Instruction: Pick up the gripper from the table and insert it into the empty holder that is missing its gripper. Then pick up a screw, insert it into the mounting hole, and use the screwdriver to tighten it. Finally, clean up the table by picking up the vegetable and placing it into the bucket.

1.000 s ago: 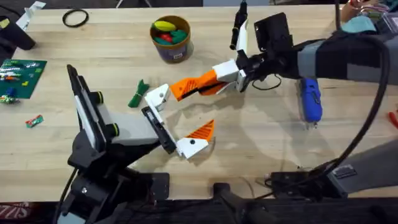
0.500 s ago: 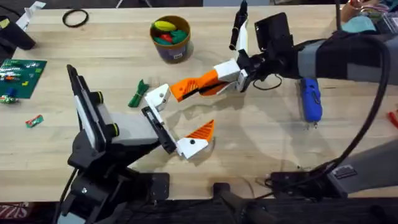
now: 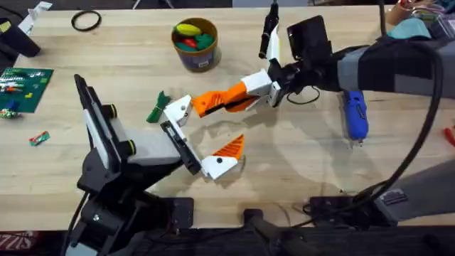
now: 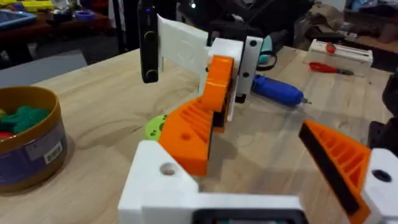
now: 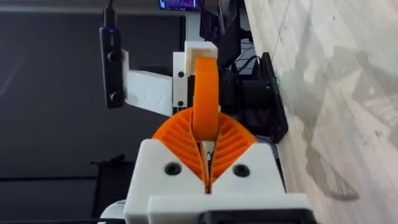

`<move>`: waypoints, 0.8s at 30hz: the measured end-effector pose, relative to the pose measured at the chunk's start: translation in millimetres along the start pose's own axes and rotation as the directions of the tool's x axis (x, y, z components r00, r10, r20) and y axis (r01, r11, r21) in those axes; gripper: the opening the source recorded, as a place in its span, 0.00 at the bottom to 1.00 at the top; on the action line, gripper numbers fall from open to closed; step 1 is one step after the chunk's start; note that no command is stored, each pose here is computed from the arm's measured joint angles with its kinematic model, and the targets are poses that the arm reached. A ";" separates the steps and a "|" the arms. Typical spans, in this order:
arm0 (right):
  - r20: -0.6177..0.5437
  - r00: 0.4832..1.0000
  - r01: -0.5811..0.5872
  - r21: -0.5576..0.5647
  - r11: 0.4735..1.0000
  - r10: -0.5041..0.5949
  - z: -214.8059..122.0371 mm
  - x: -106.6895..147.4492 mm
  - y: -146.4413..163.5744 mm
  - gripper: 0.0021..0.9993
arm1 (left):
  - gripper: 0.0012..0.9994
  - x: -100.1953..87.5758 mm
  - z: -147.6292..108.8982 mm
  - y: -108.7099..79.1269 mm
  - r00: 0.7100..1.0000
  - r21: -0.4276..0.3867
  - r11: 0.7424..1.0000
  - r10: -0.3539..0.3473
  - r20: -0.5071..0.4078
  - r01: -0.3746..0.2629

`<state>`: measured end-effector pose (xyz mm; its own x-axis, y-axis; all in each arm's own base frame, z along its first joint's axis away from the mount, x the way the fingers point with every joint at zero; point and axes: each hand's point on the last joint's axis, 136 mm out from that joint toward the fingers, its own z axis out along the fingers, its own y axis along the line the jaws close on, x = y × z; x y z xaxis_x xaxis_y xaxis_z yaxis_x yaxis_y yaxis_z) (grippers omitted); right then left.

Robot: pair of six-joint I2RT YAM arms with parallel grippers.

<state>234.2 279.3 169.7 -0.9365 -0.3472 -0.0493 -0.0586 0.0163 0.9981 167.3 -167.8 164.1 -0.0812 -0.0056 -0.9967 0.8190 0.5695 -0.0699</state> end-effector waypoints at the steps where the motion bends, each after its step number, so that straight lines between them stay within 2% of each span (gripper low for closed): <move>1: 0.000 1.000 0.000 0.000 1.000 0.000 0.0 0.0 0.0 0.01 | 0.99 0.0 0.0 0.0 1.000 0.000 1.000 0.000 0.000 0.000; 24: -0.003 1.000 -0.001 -0.001 1.000 0.001 1.2 -0.1 0.7 0.01 | 0.99 0.0 0.0 0.6 1.000 -0.003 1.000 0.000 0.000 0.000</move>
<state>233.8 280.4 170.4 -0.9354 -0.3503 -0.0479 -0.0572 0.0163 0.9982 167.8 -167.5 164.1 -0.0811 -0.0057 -0.9967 0.8171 0.5722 -0.0698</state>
